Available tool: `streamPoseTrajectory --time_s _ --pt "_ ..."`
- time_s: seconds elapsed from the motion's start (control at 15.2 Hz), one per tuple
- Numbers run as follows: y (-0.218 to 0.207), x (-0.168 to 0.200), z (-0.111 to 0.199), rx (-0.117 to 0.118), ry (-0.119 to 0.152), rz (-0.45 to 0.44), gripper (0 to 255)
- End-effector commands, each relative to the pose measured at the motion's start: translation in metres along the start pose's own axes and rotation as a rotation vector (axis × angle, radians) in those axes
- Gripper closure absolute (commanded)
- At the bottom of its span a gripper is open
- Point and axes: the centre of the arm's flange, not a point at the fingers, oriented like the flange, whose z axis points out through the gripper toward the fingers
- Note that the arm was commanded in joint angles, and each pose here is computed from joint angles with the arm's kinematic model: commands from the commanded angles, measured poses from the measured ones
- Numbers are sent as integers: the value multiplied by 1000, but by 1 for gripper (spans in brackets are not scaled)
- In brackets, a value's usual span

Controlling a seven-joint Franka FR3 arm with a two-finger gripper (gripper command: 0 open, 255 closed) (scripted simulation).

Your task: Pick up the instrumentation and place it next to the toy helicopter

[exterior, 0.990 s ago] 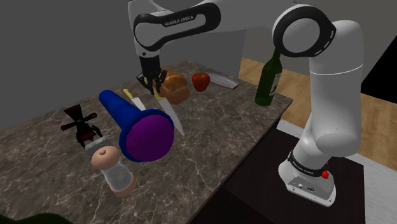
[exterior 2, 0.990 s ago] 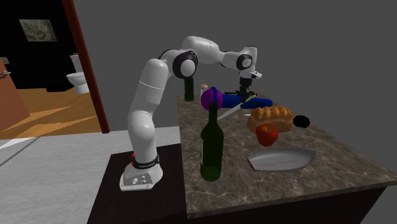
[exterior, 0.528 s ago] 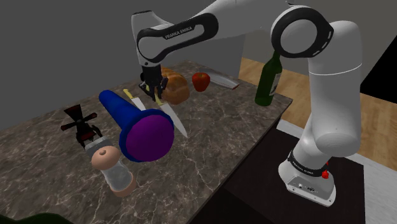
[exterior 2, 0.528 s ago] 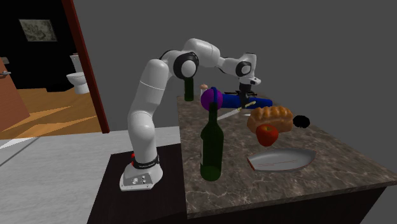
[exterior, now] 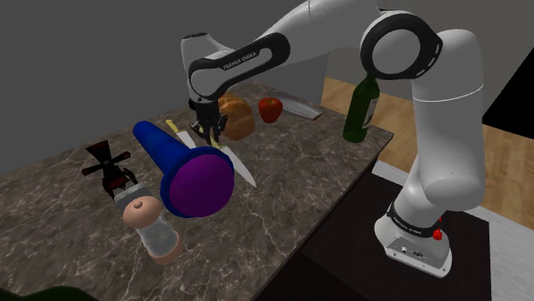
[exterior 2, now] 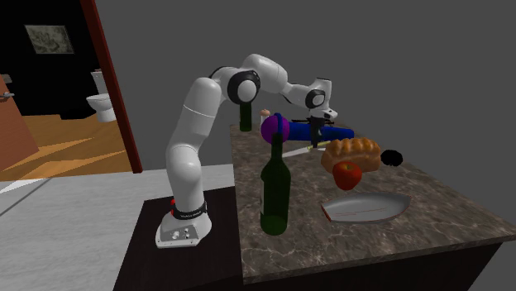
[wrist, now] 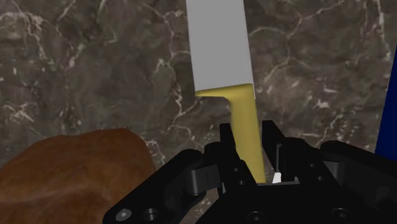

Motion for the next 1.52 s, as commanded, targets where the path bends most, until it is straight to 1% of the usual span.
streamPoseTrajectory --time_s 0.0,0.33,0.86,0.92,1.25,1.45 --pt "1 0 10 0 0 0 255" --pt "2 0 37 0 0 0 255" --pt "2 0 37 0 0 0 255" --pt "2 0 37 0 0 0 0" --pt "2 0 37 0 0 0 0" --pt "2 0 -3 0 0 0 0"
